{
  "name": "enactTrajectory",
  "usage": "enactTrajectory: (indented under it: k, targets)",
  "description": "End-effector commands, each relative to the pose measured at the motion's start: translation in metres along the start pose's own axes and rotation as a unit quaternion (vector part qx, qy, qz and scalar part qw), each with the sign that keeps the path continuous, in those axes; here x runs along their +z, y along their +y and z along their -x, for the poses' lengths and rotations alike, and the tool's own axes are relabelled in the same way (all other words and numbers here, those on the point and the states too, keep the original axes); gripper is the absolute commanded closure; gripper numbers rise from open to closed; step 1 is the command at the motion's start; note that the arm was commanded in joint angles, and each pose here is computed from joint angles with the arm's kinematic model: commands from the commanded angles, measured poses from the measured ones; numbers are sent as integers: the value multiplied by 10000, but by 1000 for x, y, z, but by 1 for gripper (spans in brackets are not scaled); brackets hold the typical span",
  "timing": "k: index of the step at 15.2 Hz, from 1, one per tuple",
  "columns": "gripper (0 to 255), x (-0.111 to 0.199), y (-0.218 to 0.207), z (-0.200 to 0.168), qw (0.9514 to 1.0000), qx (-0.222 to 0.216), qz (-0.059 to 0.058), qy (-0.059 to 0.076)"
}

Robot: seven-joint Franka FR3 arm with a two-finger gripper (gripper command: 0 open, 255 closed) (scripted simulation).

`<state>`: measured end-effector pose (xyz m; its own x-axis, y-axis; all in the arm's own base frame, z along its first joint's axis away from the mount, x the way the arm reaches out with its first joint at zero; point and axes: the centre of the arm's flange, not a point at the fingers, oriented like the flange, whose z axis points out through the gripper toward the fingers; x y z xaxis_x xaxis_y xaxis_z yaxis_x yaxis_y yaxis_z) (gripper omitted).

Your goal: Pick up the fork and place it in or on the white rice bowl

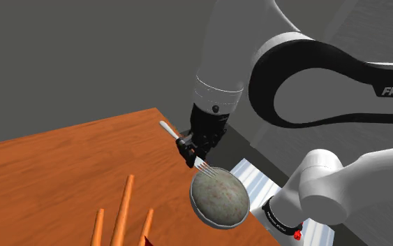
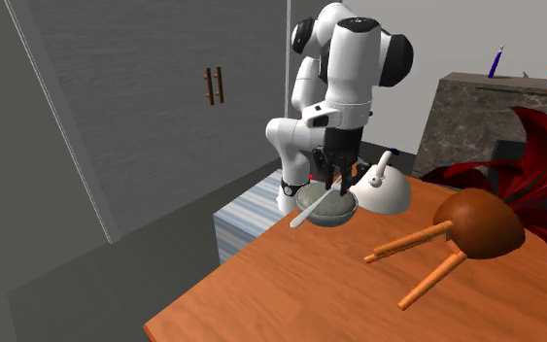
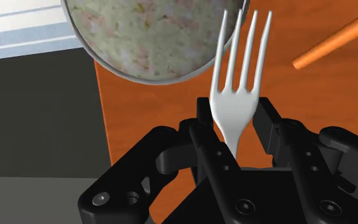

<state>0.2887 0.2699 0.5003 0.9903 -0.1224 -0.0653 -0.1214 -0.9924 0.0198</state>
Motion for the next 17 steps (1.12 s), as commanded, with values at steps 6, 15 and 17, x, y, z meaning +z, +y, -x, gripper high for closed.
enactTrajectory:
  k: [6, 15, 17]
  targets:
    - [255, 4, 53, 75, 10000, -1, -5, -2]
    - [255, 42, 65, 91, 10000, -2, -5, -2]
    - [255, 53, 65, 90, 10000, -2, -5, -2]
